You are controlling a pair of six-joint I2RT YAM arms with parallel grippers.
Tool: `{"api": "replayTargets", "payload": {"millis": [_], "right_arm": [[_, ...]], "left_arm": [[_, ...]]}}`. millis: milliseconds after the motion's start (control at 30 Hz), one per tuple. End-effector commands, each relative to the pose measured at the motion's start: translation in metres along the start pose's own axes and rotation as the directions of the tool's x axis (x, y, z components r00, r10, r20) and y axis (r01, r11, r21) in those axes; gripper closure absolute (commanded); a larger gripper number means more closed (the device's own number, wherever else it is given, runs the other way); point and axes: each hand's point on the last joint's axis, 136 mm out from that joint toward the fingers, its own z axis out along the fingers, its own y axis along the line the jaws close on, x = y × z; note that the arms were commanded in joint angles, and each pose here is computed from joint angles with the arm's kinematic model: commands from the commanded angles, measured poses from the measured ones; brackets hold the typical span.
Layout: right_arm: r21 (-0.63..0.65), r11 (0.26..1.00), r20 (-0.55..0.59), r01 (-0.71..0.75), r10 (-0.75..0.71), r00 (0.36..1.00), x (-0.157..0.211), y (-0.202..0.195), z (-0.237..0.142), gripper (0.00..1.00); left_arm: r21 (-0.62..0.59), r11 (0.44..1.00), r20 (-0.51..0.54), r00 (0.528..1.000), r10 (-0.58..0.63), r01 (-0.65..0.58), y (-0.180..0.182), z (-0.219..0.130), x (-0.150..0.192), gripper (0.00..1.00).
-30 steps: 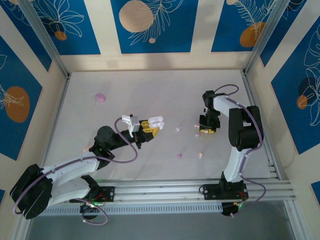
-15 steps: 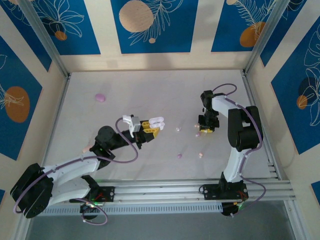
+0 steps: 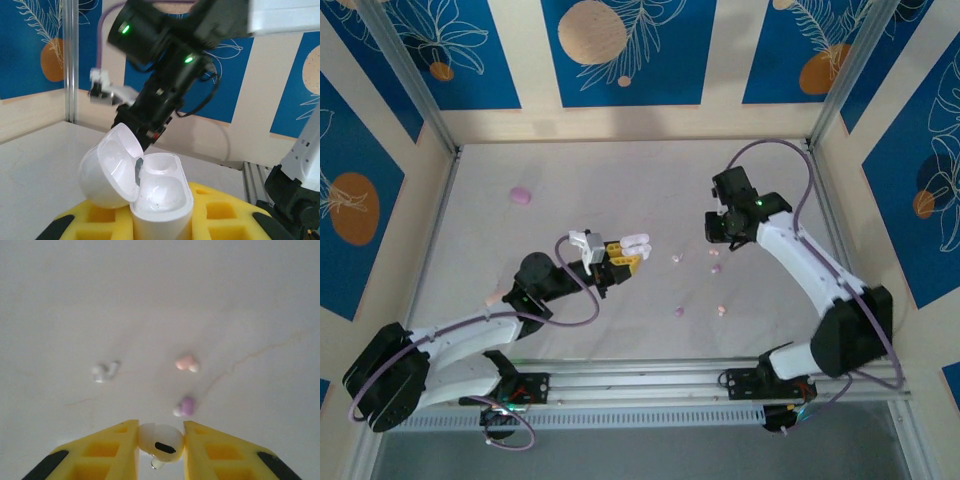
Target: Insert the wireless bluetooth earbuds into the charging case
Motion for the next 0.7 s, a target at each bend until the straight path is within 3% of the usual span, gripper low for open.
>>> {"api": "replayTargets", "payload": {"millis": [0,200,400,667], "right_arm": [[-0.024,0.999,0.147,0.039,-0.035,0.989,-0.011,0.016,-0.040,0.73],[-0.111,0.978,0.353,0.179,-0.129,0.927,-0.020,0.059,-0.102,0.73],[-0.148,0.926,0.543,0.348,-0.217,0.811,-0.021,0.102,-0.151,0.73],[-0.212,0.861,0.633,0.461,-0.239,0.737,-0.015,0.139,-0.172,0.73]], "left_arm": [[-0.006,1.000,0.050,0.999,0.011,-0.011,-0.003,0.007,-0.017,0.84],[-0.032,0.999,0.063,0.998,0.011,-0.009,-0.001,0.011,-0.018,0.83],[-0.023,1.000,0.071,0.997,0.017,-0.015,-0.004,0.013,-0.019,0.83],[-0.017,1.000,0.077,0.997,0.022,-0.021,-0.007,0.014,-0.021,0.83]]}}
